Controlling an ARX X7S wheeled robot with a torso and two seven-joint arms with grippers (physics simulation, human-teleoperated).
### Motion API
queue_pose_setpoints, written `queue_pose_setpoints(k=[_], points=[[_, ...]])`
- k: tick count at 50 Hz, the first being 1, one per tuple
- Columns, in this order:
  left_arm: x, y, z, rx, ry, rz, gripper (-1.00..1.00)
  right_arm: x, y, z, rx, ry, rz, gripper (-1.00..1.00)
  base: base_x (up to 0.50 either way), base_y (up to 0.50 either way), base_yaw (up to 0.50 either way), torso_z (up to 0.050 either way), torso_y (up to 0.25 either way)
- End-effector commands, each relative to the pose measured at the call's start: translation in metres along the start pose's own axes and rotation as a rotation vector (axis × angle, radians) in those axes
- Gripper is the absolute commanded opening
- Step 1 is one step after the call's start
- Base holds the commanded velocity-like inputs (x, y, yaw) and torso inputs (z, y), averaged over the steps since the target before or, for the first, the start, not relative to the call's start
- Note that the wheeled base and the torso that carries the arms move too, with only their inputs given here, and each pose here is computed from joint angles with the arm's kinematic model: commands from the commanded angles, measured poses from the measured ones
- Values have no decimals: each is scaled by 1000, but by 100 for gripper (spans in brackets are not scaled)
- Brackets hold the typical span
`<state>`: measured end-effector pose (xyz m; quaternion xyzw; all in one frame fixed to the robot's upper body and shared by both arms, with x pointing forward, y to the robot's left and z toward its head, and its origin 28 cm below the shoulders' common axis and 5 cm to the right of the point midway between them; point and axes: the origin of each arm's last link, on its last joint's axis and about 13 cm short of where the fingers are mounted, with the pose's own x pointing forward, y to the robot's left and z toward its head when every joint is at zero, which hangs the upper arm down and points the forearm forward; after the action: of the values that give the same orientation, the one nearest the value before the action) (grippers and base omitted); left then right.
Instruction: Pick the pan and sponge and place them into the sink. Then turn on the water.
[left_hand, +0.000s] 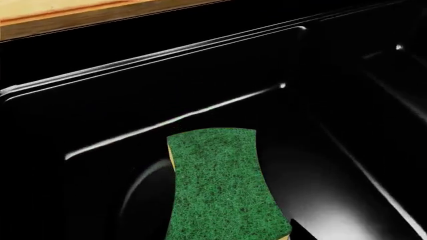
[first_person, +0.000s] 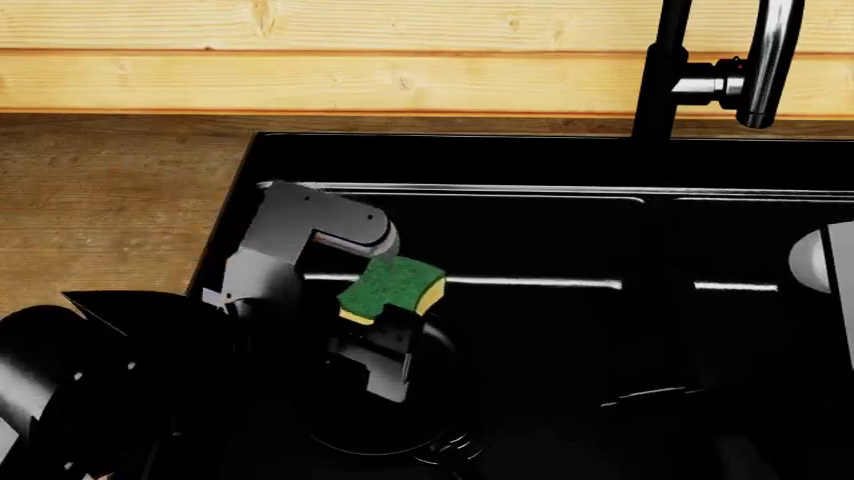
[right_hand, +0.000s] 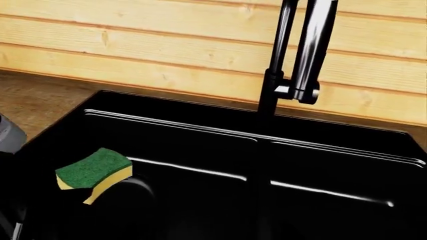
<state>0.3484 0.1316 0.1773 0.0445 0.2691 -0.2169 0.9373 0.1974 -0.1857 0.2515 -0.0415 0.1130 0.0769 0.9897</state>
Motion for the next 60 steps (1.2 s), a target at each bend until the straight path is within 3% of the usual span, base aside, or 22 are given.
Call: queue_pose_setpoints(k=[1,7,20,32,33,49,60], points=[[17,-9,-8,41,82,9,-100,-4,1,-6,11,0,0,100,0,0,0,0,0],[26,-10,-22,57,146,24,-100,-5,0,-9,17,4,-2,100,0,0,0,0,0],[21,-20,-41,111,161,38,-100,-3,2,-23,42,16,14,100,0,0,0,0,0],[21,-21,-41,113,166,46,-100,-1,2,-24,46,18,20,100,0,0,0,0,0],[22,-21,-40,112,167,46,100,-1,2,-23,46,17,18,100,0,0,0,0,0],[21,-21,-32,89,153,51,100,0,3,-23,49,19,22,100,0,0,0,0,1],[-8,-17,3,70,17,61,100,5,3,-24,54,15,16,100,0,0,0,0,0]])
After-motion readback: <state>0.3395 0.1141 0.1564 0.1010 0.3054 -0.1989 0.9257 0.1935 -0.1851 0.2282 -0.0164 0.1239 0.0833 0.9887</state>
